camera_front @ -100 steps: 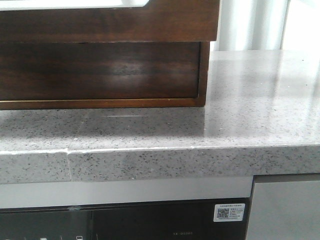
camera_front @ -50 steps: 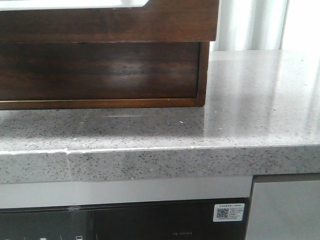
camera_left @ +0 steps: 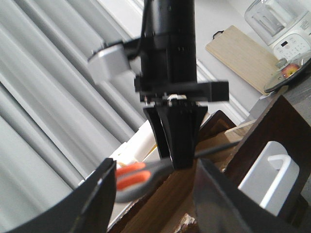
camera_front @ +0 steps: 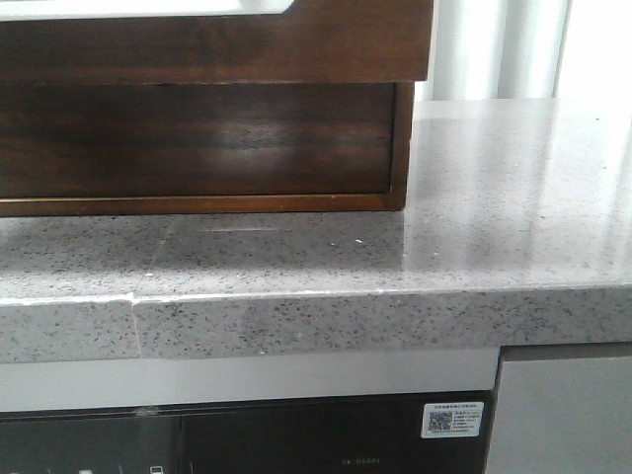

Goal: Put scissors in drawer with both arms
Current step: 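Lift the scissors with the right gripper and carry them over the drawer, then lower the scissors into the drawer and open the right gripper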

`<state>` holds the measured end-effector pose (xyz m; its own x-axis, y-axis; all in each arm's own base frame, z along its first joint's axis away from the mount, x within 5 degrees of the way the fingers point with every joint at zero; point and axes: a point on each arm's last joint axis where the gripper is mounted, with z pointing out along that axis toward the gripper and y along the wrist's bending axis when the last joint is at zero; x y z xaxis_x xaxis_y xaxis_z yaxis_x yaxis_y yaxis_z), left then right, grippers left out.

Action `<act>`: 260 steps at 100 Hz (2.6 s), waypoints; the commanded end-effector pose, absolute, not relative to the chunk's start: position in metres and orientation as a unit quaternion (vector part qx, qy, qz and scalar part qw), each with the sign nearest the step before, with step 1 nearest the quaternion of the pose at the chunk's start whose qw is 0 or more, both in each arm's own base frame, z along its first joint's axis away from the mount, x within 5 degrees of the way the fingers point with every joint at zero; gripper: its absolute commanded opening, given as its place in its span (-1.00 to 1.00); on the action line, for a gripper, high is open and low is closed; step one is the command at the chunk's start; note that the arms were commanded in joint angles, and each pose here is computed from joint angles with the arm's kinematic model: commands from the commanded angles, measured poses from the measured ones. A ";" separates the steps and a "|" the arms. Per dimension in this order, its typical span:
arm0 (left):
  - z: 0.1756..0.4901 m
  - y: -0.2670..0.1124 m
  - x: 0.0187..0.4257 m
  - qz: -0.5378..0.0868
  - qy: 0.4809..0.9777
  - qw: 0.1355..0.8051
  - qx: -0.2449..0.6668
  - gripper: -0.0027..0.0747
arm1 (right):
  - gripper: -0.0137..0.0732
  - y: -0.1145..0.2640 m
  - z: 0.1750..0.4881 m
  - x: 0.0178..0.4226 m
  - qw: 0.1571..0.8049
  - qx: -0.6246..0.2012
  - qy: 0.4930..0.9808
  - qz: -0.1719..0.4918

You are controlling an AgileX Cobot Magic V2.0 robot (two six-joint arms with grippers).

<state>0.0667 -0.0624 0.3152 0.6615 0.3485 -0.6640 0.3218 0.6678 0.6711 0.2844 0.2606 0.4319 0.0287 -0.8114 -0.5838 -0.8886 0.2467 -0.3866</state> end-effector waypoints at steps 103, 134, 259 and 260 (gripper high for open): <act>0.327 -0.062 0.064 -0.017 0.394 0.834 0.385 -0.11 | -0.40 0.271 0.425 0.295 0.381 -0.614 0.689 0.053; 0.327 -0.062 0.064 -0.017 0.394 0.834 0.385 -0.11 | -0.20 0.271 0.425 0.294 0.381 -0.611 0.692 0.055; 0.328 -0.022 0.034 -0.041 0.480 0.840 0.249 -0.92 | -0.95 0.177 0.552 0.180 0.503 -0.524 0.677 0.123; 0.327 -0.022 0.034 -0.041 0.483 0.839 0.247 -0.92 | -0.95 0.176 0.553 0.179 0.504 -0.523 0.676 0.123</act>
